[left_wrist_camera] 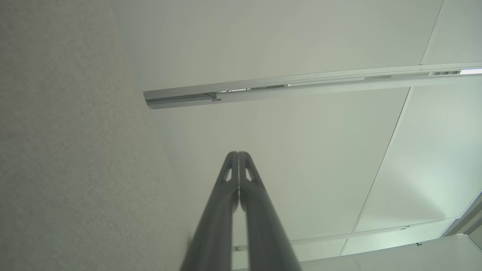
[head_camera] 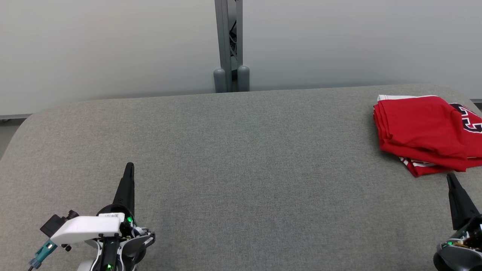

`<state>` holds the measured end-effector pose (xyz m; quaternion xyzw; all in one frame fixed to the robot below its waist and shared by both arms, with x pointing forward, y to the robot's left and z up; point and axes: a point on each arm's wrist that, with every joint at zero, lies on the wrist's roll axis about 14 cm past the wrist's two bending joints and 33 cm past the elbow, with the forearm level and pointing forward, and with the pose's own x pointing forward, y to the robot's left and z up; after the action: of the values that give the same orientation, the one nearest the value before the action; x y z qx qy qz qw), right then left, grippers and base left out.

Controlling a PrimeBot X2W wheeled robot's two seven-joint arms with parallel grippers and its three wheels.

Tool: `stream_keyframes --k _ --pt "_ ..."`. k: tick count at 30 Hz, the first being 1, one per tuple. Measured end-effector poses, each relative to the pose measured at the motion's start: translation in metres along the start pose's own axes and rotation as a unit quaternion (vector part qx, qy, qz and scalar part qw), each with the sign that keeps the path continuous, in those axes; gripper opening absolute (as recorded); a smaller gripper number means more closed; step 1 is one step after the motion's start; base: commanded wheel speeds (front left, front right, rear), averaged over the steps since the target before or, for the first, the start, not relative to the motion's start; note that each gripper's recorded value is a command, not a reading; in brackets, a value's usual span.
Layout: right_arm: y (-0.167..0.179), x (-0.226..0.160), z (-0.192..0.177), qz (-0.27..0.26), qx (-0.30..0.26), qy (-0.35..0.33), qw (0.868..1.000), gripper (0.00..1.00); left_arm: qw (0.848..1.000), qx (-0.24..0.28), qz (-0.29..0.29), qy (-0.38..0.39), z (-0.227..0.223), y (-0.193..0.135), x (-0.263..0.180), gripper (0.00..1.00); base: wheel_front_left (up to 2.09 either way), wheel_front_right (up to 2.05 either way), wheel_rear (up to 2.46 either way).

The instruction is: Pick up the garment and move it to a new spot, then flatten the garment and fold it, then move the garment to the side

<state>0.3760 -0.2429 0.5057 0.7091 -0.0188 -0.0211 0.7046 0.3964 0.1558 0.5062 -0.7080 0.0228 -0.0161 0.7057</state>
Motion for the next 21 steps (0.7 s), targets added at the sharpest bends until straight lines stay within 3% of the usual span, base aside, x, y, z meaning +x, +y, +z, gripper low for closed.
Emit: stream_keyframes --k 21 --pt "-0.0004 -0.0002 -0.0005 0.000 0.001 0.001 1.000 0.00 1.000 0.000 0.000 0.001 0.0000 0.0000 0.0000 0.00 0.00 0.00 0.00"
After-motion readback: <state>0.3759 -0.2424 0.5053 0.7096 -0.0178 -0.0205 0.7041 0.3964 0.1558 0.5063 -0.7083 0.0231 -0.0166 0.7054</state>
